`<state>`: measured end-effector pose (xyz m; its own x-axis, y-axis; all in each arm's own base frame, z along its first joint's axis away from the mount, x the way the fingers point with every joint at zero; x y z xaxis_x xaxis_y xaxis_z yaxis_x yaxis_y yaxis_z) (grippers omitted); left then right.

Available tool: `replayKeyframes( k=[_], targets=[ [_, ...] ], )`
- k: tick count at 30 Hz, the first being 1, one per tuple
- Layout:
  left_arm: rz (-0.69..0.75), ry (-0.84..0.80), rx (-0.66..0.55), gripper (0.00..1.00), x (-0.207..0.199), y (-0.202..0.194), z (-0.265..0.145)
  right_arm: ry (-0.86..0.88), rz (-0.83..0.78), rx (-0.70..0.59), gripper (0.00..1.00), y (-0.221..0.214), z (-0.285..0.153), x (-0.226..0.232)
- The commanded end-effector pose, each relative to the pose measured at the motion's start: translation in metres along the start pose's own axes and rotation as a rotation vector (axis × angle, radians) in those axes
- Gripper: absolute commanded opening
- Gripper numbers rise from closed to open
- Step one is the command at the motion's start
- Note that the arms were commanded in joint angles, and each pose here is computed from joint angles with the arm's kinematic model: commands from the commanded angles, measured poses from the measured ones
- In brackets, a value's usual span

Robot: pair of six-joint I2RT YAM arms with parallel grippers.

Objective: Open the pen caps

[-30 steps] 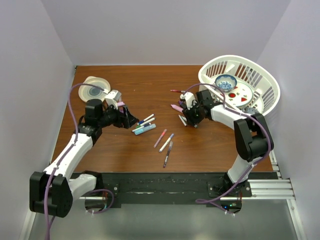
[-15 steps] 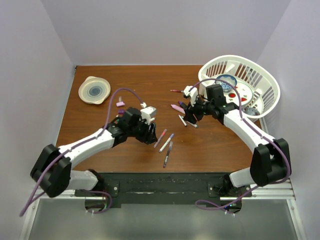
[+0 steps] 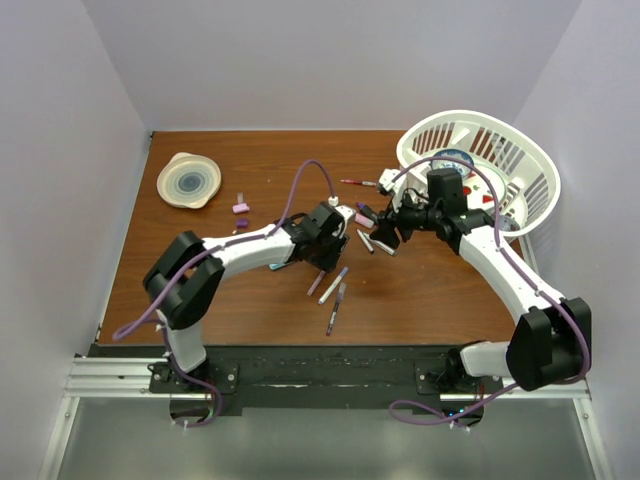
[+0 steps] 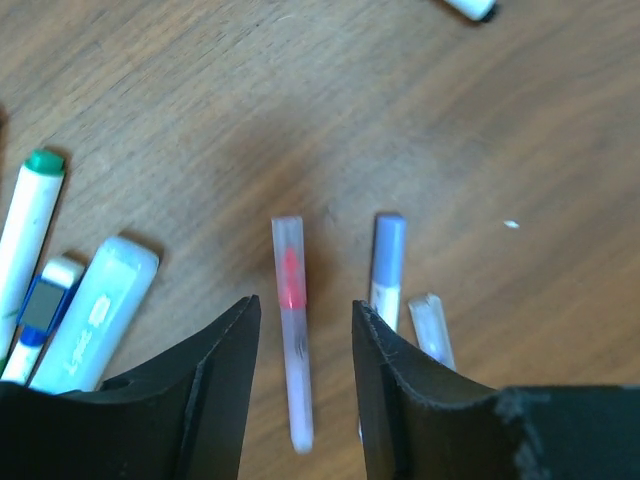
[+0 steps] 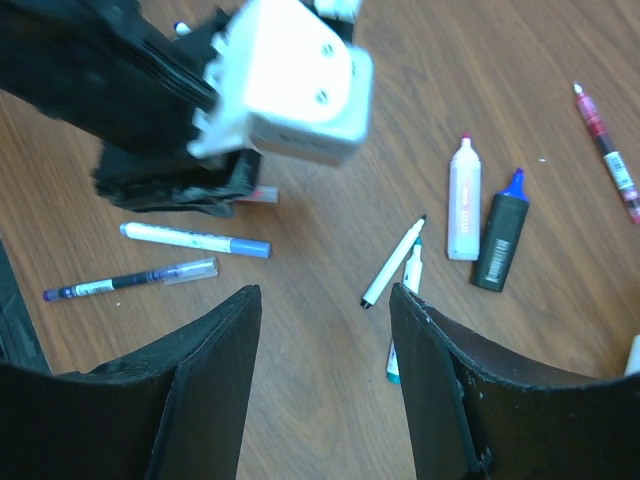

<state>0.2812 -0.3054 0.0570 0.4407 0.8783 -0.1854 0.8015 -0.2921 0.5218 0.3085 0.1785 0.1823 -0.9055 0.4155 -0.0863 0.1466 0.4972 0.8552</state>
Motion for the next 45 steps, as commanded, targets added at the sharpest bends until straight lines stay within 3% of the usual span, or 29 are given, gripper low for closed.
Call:
replayKeyframes(
  k=[1, 7, 13, 20, 25, 28, 32, 34, 35, 37, 41, 45],
  targets=[
    [0.039, 0.044, -0.001, 0.45, 0.003, 0.016, 0.009, 0.019, -0.016, -0.057, 0.59, 0.012, -0.008, 0.004],
    [0.056, 0.077, 0.057, 0.37, 0.007, 0.009, 0.028, 0.028, -0.009, -0.065, 0.59, 0.013, -0.009, 0.006],
    [0.074, 0.160, 0.095, 0.20, 0.023, -0.003, 0.037, 0.036, 0.005, -0.070, 0.59, 0.013, -0.009, 0.006],
    [0.086, 0.196, 0.015, 0.00, 0.028, 0.013, 0.021, 0.065, 0.017, -0.100, 0.58, 0.017, -0.010, 0.012],
    [0.046, 0.184, -0.128, 0.00, 0.026, 0.039, -0.014, 0.122, -0.004, -0.143, 0.58, 0.023, -0.014, 0.023],
    [-0.011, 0.149, -0.286, 0.00, 0.022, 0.062, -0.050, 0.204, -0.035, -0.190, 0.58, 0.027, -0.017, 0.040],
    [-0.127, 0.014, -0.541, 0.00, 0.014, 0.090, -0.112, 0.251, -0.032, -0.226, 0.59, 0.026, -0.016, 0.049],
    [-0.229, -0.055, -0.639, 0.00, 0.021, 0.096, -0.123, 0.249, 0.022, -0.255, 0.59, 0.027, -0.010, 0.048],
    [-0.297, -0.171, -0.730, 0.00, 0.009, 0.110, -0.146, 0.259, 0.099, -0.264, 0.59, 0.028, -0.008, 0.051],
    [-0.387, -0.230, -0.752, 0.00, 0.023, 0.098, -0.143, 0.276, 0.117, -0.302, 0.62, 0.031, 0.000, 0.055],
    [-0.568, -0.466, -0.855, 0.00, 0.015, 0.103, -0.159, 0.334, 0.166, -0.256, 0.62, 0.031, 0.027, 0.079],
    [-0.682, -0.555, -0.855, 0.00, 0.012, 0.097, -0.150, 0.357, 0.246, -0.247, 0.62, 0.036, 0.048, 0.093]
  ],
)
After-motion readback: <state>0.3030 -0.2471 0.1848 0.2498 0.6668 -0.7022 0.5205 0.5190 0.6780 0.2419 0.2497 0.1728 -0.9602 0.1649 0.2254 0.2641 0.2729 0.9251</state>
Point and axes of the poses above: each gripper's point midway between its finger pads, its own z axis out along the fingers, its own x axis along the line the jaws close on, y = z × x, the point moved 1 cm from there along -z, back along the fingers, and after that the axes turned 7 degrees about -z, right-handed, at the moved point
